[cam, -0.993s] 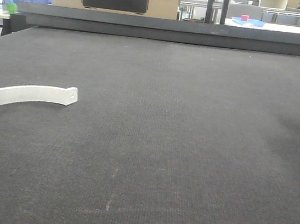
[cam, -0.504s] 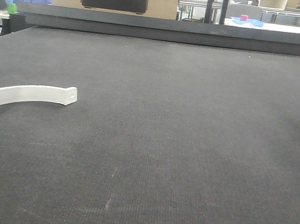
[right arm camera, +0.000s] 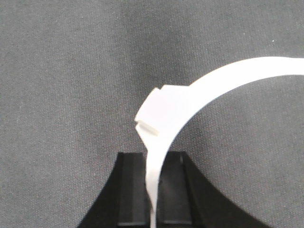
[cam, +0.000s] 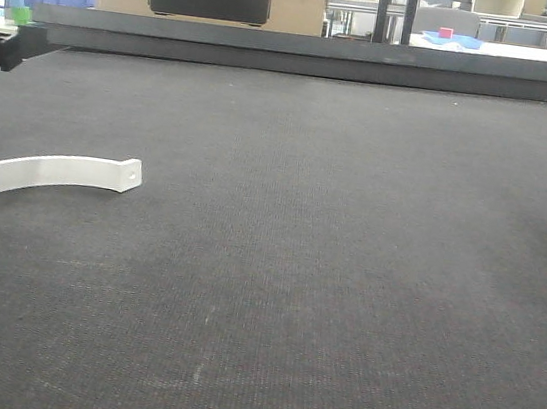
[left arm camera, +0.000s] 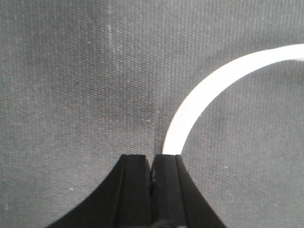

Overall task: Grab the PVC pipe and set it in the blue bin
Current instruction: 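Close both grippers on the white pipe arc at two points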

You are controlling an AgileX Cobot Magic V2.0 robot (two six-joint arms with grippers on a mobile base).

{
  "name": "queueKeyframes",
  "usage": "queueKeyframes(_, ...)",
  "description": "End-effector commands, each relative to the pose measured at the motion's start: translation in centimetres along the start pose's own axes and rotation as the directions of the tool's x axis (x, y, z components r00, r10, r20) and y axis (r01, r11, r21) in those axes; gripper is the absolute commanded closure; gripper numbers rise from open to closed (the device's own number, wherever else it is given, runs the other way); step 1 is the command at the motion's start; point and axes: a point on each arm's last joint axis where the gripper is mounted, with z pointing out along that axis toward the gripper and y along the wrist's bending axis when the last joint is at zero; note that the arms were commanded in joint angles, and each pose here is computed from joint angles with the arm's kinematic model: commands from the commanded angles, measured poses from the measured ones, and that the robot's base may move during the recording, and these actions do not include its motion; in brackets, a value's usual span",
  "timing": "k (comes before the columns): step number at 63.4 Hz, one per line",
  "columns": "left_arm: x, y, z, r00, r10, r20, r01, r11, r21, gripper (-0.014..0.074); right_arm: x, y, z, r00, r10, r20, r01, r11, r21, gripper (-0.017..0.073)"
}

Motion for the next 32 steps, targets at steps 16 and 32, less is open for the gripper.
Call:
queueKeyframes(16,-0.1,-1.4,0.6,1.0,0.028,-0.009,-0.028,1.0,0.014,0.0376,-0.2,0.1,-0.4,0.999,-0.009,0.035,0.01,1.0,-0.008,0.0727)
queueKeyframes(32,-0.3,-0.9,2.7,0.997,0.012,-0.073,-0.012,1.0,0.003,0.0319,-0.2,0.0,-0.4,1.0,-0.009,0.026,0.01,1.0,-0.005,0.0727)
